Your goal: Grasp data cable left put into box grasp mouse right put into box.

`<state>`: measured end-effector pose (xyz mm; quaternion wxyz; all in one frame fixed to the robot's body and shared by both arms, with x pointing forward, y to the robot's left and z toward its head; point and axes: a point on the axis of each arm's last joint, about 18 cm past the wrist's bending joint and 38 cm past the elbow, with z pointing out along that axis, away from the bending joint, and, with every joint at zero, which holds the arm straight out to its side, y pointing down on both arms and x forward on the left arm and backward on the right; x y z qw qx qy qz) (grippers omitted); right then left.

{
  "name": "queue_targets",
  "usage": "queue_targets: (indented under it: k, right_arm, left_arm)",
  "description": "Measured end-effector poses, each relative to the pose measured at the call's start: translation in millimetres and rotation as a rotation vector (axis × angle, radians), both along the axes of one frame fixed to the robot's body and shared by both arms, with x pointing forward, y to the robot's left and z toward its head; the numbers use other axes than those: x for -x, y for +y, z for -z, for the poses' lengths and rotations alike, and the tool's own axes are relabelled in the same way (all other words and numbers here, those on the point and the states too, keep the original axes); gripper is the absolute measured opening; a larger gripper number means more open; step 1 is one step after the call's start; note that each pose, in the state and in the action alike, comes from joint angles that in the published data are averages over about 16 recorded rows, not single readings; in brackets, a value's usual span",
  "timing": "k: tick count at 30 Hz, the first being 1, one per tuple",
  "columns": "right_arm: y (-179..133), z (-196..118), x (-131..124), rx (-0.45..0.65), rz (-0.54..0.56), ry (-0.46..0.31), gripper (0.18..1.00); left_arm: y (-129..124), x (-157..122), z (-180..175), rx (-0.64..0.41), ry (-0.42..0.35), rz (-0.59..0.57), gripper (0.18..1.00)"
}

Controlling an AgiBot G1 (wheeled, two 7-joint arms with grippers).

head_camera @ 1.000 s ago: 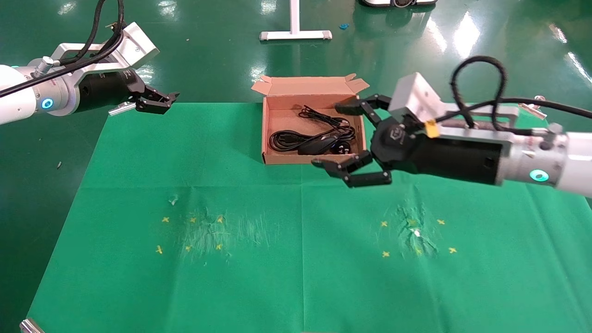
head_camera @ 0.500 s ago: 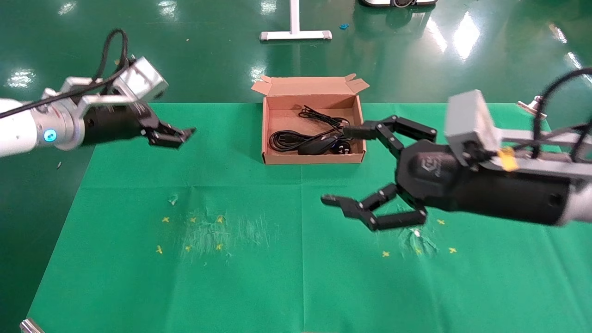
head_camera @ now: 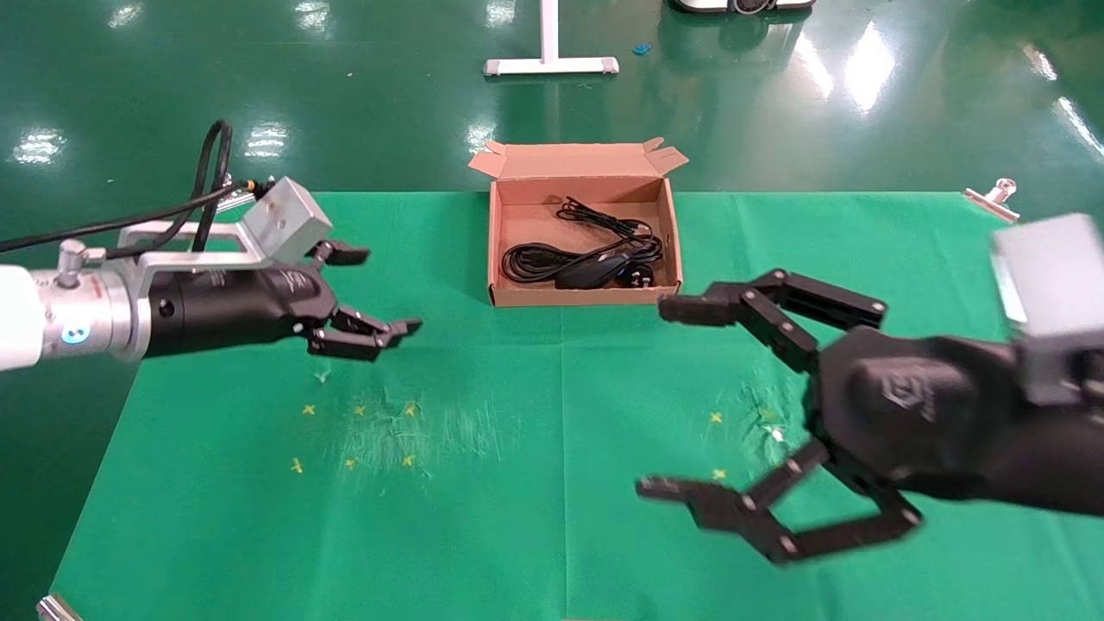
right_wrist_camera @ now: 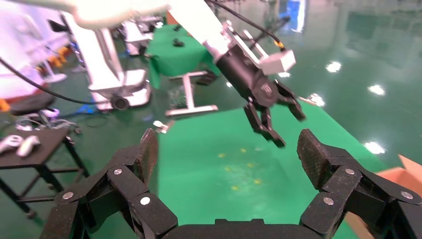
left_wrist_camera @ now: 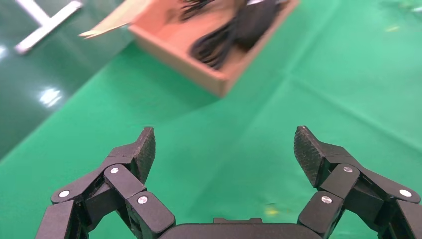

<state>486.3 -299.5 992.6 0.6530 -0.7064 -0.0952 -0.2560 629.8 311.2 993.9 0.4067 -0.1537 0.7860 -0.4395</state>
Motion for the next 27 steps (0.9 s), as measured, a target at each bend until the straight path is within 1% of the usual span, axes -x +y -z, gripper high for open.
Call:
queue_targets:
  k: [6,13,20,27]
  right_arm:
    - [-2,0,10,-0.004,-0.026,0.008,1.001]
    - [-3,0,11,-0.004,-0.029,0.009,1.001]
    - [-3,0,11,-0.004,-0.029,0.009,1.001]
    - [-3,0,11,-0.004,-0.029,0.009,1.001]
  left_arm:
    - [-7,22,9,0.054,0.030,0.119,1.001]
    - [-13,50,13,0.113,0.039,0.264,1.001]
    - [-17,82,13,0.169,0.020,0.413,1.001]
    - [-16,116,9,0.219,-0.027,0.562,1.001]
